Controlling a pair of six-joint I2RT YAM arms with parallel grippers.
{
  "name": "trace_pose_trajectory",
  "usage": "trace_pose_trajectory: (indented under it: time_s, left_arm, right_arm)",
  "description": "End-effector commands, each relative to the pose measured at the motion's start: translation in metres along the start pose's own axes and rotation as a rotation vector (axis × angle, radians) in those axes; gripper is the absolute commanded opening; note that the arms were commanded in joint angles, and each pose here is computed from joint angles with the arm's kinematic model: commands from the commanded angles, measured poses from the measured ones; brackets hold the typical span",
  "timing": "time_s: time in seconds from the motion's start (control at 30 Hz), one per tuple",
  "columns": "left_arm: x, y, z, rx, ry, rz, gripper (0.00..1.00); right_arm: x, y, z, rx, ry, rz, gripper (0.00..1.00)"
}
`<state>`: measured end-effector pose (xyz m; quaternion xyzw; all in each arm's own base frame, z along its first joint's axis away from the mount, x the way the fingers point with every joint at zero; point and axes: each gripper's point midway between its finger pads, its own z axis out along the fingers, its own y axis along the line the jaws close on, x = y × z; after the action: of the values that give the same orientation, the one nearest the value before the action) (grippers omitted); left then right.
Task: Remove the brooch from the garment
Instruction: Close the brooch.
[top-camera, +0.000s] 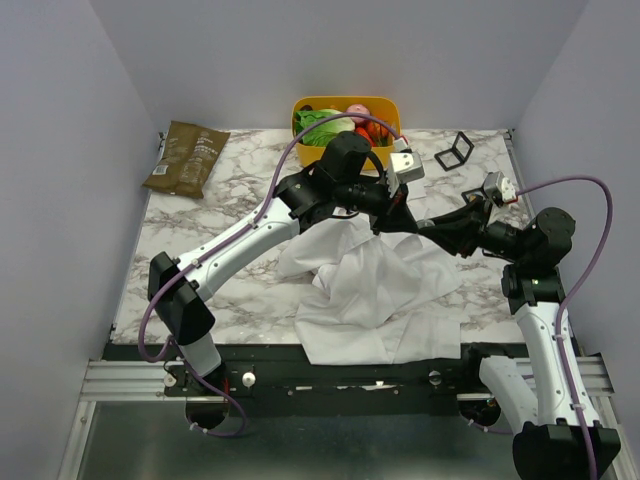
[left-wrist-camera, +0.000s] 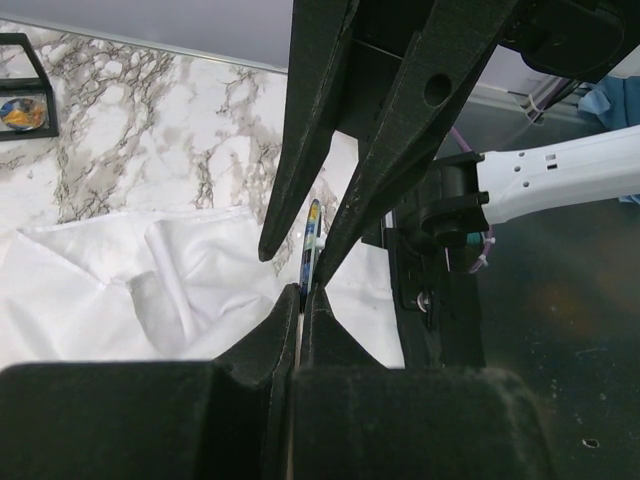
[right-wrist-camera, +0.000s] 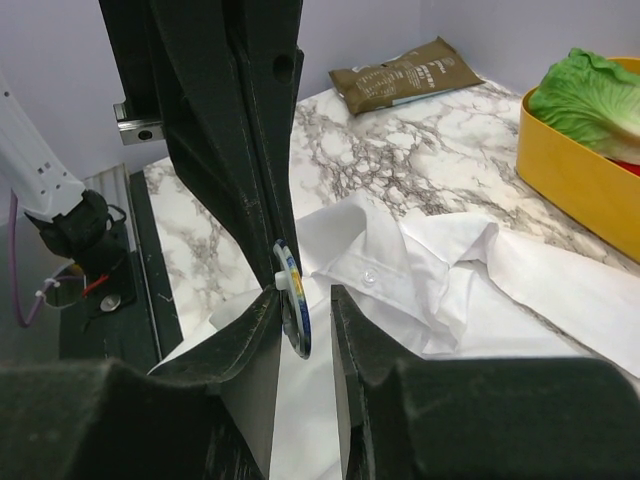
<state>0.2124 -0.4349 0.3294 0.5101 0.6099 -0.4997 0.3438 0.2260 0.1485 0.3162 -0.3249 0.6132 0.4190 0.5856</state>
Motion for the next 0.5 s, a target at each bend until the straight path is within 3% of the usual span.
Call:
trace_pose_trajectory:
  time_s: [0.0,0.1,0.13,0.23,0.47]
  left_arm:
    - [-0.015,-0.019,-0.01,0.018,-0.027,0.037,0.0]
    - [-0.019,-0.021,-0.014,0.012,-0.036,0.045,0.0]
    - [-0.021,-0.021,-0.016,0.009,-0.04,0.05,0.0]
    - [-0.022,-0.02,-0.017,0.01,-0.042,0.043,0.0]
    - [-0.025,-0.019,-0.024,0.008,-0.06,0.041,0.0]
  right_arm:
    - [-0.009,-0.001,-0.002,0.01,-0.012,-0.01,0.33]
    - [-0.01,0.009,-0.003,-0.041,-0.004,-0.022,0.39]
    - [-0.009,0.01,-0.004,-0.049,-0.002,-0.025,0.47]
    - [-0.009,0.01,-0.005,-0.05,0.004,-0.038,0.58]
    - [-0.01,0.03,-0.011,-0.163,0.029,-0.064,0.6]
